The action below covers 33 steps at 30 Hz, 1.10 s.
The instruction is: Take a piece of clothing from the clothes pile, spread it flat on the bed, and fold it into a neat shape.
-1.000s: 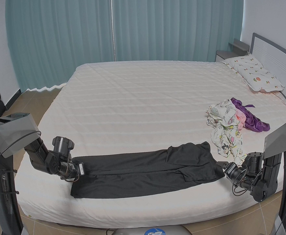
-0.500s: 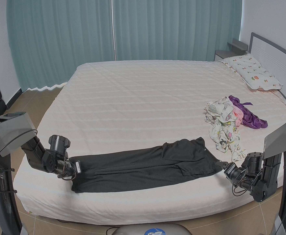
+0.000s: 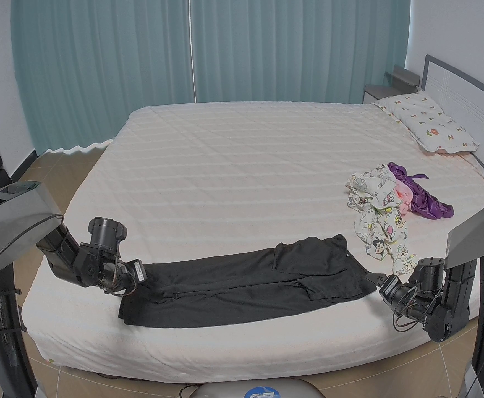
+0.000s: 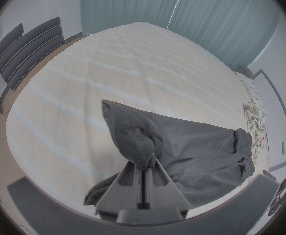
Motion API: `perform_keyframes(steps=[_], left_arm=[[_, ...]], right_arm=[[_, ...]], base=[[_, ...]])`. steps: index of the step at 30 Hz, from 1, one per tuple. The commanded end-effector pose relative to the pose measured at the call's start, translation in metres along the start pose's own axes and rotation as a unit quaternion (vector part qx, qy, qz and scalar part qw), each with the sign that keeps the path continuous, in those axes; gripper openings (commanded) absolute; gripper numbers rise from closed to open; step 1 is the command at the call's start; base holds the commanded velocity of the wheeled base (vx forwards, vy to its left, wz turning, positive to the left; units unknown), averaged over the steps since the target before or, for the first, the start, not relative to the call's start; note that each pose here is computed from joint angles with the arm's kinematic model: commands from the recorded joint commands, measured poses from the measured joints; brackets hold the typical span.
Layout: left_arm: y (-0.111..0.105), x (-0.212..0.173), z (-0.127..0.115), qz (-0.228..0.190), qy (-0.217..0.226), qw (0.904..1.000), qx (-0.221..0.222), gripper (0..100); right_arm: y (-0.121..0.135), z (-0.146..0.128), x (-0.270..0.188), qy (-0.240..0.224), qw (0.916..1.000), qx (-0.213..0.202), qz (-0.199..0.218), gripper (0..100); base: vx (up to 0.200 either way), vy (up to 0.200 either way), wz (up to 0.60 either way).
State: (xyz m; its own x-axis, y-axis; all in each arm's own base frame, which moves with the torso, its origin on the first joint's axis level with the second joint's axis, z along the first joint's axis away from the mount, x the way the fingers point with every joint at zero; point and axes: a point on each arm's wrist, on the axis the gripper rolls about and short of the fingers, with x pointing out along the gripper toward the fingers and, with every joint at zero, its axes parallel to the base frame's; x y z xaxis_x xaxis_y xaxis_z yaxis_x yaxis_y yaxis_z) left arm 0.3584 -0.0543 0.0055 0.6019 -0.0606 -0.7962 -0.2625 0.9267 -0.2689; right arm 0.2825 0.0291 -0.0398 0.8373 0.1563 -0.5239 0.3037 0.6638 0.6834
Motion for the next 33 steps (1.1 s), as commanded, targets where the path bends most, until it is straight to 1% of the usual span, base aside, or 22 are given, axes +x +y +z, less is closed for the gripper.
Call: perform_keyframes(steps=[1, 3, 5, 6, 8, 10, 11, 14, 21, 26, 32, 33], left_arm=[[-0.037, -0.02, -0.002, -0.024, -0.008, 0.9994, 0.024, 0], [-0.05, -0.027, -0.001, -0.034, -0.006, 0.9991, 0.025, 0], [-0.05, -0.027, -0.001, -0.034, -0.006, 0.9991, 0.025, 0], [-0.072, -0.035, 0.0, -0.048, -0.005, 0.9988, 0.012, 0], [-0.09, -0.041, 0.0, -0.047, 0.003, 0.9988, 0.009, 0], [-0.092, -0.041, 0.0, -0.047, 0.003, 0.9989, 0.009, 0], [-0.107, -0.044, -0.001, -0.05, 0.013, 0.9986, 0.007, 0], [-0.119, -0.048, -0.005, -0.058, 0.02, 0.9981, 0.005, 0], [-0.133, -0.052, -0.017, -0.07, 0.028, 0.9969, 0.02, 0], [-0.137, -0.053, -0.021, -0.074, 0.031, 0.9965, 0.025, 0], [-0.138, -0.053, -0.023, -0.074, 0.033, 0.9964, 0.028, 0], [-0.137, -0.052, -0.023, -0.073, 0.033, 0.9964, 0.028, 0]], right_arm=[[0.001, 0.001, 0.0, -0.005, 1.0, -0.001, 0.006, 100], [0.001, 0.001, 0.0, -0.005, 1.0, -0.001, 0.006, 100], [0.001, 0.001, 0.0, -0.005, 1.0, -0.001, 0.006, 100], [0.002, 0.001, 0.0, -0.006, 1.0, -0.001, 0.007, 100], [0.002, 0.0, 0.0, -0.003, 1.0, -0.002, 0.008, 100], [0.003, 0.0, 0.0, -0.004, 0.9999, -0.002, 0.009, 100], [0.004, -0.002, 0.0, -0.001, 0.9999, -0.004, 0.01, 100], [0.004, -0.002, 0.0, 0.0, 0.9999, -0.004, 0.01, 100], [0.004, -0.002, 0.0, -0.001, 0.9999, -0.004, 0.011, 100], [0.004, -0.002, 0.0, -0.001, 0.9999, -0.004, 0.011, 100], [0.004, -0.002, 0.001, -0.001, 0.9999, -0.004, 0.011, 100], [0.004, -0.002, 0.001, 0.0, 0.9999, -0.004, 0.01, 100]], base=[[0.0, 0.0, 0.0], [0.0, 0.0, 0.0], [0.0, 0.0, 0.0], [0.0, 0.0, 0.0], [0.0, 0.0, 0.0], [0.0, 0.0, 0.0], [0.0, 0.0, 0.0], [0.0, 0.0, 0.0], [0.0, 0.0, 0.0], [0.0, 0.0, 0.0], [0.0, -0.2, 0.0], [0.0, 0.0, 0.0]])
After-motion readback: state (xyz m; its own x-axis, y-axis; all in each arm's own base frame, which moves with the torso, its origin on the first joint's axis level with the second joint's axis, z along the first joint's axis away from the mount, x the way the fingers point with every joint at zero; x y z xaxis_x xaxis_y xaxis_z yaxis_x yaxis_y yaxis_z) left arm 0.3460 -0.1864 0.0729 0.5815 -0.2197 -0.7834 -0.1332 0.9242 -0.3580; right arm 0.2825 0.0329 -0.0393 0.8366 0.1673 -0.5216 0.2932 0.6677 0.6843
